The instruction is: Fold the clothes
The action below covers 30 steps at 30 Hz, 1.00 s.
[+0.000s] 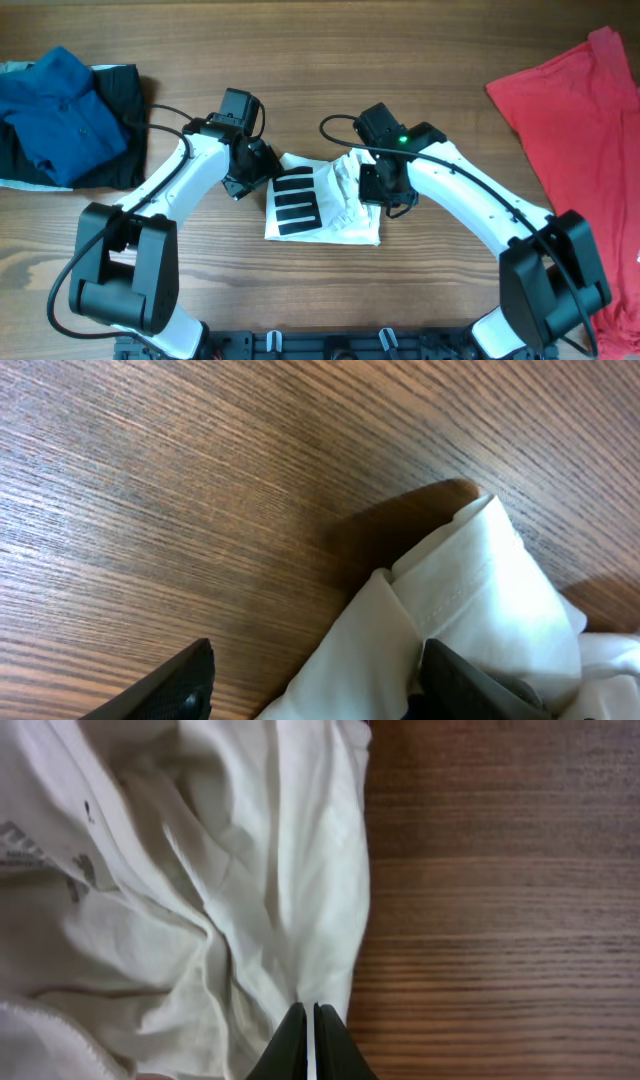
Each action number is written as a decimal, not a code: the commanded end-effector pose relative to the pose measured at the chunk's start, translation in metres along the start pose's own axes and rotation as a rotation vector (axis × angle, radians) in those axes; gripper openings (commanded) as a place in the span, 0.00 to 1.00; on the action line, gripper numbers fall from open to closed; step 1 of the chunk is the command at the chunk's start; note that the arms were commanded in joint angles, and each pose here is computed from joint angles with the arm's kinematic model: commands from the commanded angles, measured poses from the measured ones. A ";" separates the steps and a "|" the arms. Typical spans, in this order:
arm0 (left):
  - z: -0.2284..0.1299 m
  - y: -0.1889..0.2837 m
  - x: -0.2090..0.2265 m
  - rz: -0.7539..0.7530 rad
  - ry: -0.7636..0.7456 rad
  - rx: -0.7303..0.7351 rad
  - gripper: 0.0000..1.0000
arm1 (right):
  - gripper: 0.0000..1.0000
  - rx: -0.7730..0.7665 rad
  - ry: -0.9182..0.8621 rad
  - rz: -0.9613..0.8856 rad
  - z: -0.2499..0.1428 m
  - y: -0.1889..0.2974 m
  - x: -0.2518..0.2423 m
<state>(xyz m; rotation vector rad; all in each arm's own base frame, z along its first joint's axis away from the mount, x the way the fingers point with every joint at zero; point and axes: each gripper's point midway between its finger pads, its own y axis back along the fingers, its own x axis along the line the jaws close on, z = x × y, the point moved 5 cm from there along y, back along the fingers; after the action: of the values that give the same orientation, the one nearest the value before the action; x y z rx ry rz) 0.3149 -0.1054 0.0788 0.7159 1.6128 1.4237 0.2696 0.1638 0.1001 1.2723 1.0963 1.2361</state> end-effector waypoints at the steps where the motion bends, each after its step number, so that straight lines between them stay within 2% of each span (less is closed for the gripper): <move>1: 0.001 -0.002 0.001 0.016 -0.038 -0.007 0.66 | 0.04 -0.022 0.056 0.070 0.001 0.010 0.010; 3: 0.001 -0.002 0.001 0.016 -0.038 -0.008 0.66 | 0.11 -0.066 0.087 0.138 0.005 0.023 0.018; 5: 0.002 -0.002 0.001 0.015 -0.041 -0.008 0.66 | 0.50 -0.116 0.164 0.244 0.007 0.040 0.031; 6: 0.002 -0.002 0.001 0.015 -0.041 -0.009 0.66 | 0.60 -0.140 0.232 0.306 0.009 0.046 0.040; 7: 0.002 -0.002 0.001 0.015 -0.041 -0.009 0.66 | 0.60 -0.148 0.279 0.352 0.009 0.049 0.046; 10: 0.002 -0.002 0.001 0.015 -0.041 -0.008 0.66 | 0.54 -0.127 0.307 0.381 0.009 0.043 0.052; 15: 0.001 -0.002 0.001 0.015 -0.040 -0.008 0.66 | 0.52 -0.076 0.296 0.354 0.018 0.007 0.055; 17: 0.001 -0.002 0.001 0.017 -0.040 -0.005 0.66 | 0.46 -0.059 0.295 0.359 0.021 -0.007 0.058; 20: 0.001 -0.002 0.001 0.018 -0.040 -0.005 0.66 | 0.18 -0.049 0.303 0.390 0.024 -0.017 0.064; 22: 0.001 -0.002 0.002 0.018 -0.040 -0.005 0.66 | 0.05 -0.046 0.326 0.416 0.023 -0.017 0.067; 27: 0.000 -0.002 0.003 0.025 -0.038 0.003 0.66 | 0.04 -0.044 0.301 0.415 0.024 -0.006 0.057; 30: 0.000 -0.002 0.003 0.025 -0.038 0.002 0.66 | 0.04 -0.076 0.199 0.371 0.032 0.013 0.033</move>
<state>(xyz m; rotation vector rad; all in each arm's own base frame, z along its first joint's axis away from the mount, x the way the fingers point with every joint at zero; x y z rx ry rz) 0.3129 -0.1050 0.0785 0.7364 1.6059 1.4148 0.2957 0.2143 0.0925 1.3636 1.0558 1.7400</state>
